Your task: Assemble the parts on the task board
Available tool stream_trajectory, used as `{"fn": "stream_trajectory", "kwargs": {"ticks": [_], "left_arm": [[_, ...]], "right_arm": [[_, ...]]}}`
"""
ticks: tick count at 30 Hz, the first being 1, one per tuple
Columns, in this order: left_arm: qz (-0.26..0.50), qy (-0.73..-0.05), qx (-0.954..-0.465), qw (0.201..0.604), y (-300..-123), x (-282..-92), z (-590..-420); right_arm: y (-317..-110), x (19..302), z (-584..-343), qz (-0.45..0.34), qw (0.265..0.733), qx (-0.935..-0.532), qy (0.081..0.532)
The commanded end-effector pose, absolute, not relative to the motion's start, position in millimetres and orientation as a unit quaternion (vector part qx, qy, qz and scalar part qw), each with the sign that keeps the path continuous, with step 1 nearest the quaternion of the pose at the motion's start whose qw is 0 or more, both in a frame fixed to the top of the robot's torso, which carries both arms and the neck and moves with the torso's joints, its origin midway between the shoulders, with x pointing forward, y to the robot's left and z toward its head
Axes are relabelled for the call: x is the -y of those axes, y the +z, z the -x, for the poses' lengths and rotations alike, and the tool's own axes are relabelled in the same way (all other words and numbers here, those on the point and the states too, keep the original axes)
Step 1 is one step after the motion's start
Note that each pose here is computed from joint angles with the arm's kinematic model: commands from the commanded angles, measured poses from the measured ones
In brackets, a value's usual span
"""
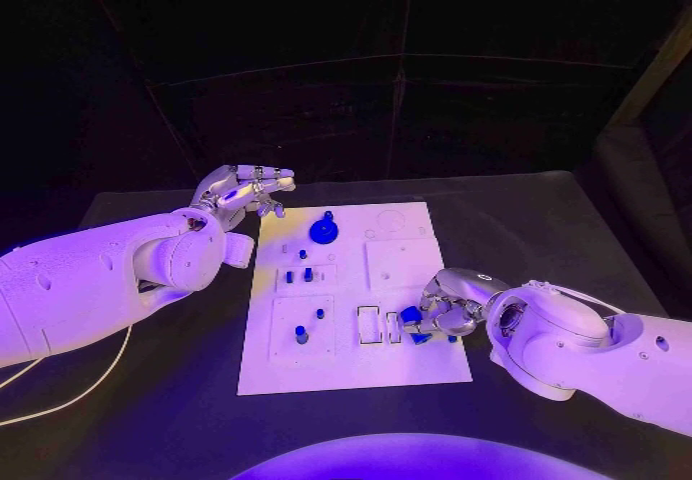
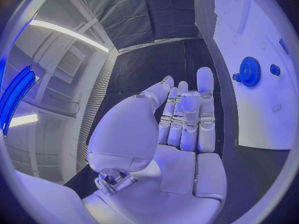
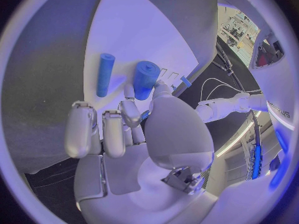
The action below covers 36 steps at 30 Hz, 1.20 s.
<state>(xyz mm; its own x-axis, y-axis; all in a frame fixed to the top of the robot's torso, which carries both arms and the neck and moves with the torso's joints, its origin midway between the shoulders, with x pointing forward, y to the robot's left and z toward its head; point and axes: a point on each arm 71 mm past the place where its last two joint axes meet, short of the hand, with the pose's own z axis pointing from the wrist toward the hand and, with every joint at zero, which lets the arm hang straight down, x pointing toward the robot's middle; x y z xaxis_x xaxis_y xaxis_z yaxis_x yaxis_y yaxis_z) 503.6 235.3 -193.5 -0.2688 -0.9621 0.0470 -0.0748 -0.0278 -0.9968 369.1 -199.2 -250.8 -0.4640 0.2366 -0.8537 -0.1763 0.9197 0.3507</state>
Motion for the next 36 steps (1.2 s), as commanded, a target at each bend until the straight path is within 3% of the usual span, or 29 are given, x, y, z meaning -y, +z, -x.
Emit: {"fn": "stream_trajectory", "kwargs": {"ticks": [1, 16, 26, 36], "left_arm": [[0.452, -0.559, -0.570, 0.397, -192.2, -234.7, -503.5], [0.452, -0.559, -0.571, 0.397, -192.2, -235.8, -502.6], [0.453, -0.559, -0.571, 0.397, -192.0, -236.9, -502.1], [0.452, -0.560, -0.571, 0.395, -192.2, -234.7, -502.5]], "right_arm": [[-258.8, 203.8, -366.1, -0.027, 0.510, -0.841, 0.180], [-241.6, 197.9, -351.7, -0.115, 0.520, -0.811, 0.241], [-239.9, 198.6, -348.5, -0.143, 0.512, -0.813, 0.238], [-244.9, 174.9, -351.5, -0.141, 0.493, -0.822, 0.250]]}}
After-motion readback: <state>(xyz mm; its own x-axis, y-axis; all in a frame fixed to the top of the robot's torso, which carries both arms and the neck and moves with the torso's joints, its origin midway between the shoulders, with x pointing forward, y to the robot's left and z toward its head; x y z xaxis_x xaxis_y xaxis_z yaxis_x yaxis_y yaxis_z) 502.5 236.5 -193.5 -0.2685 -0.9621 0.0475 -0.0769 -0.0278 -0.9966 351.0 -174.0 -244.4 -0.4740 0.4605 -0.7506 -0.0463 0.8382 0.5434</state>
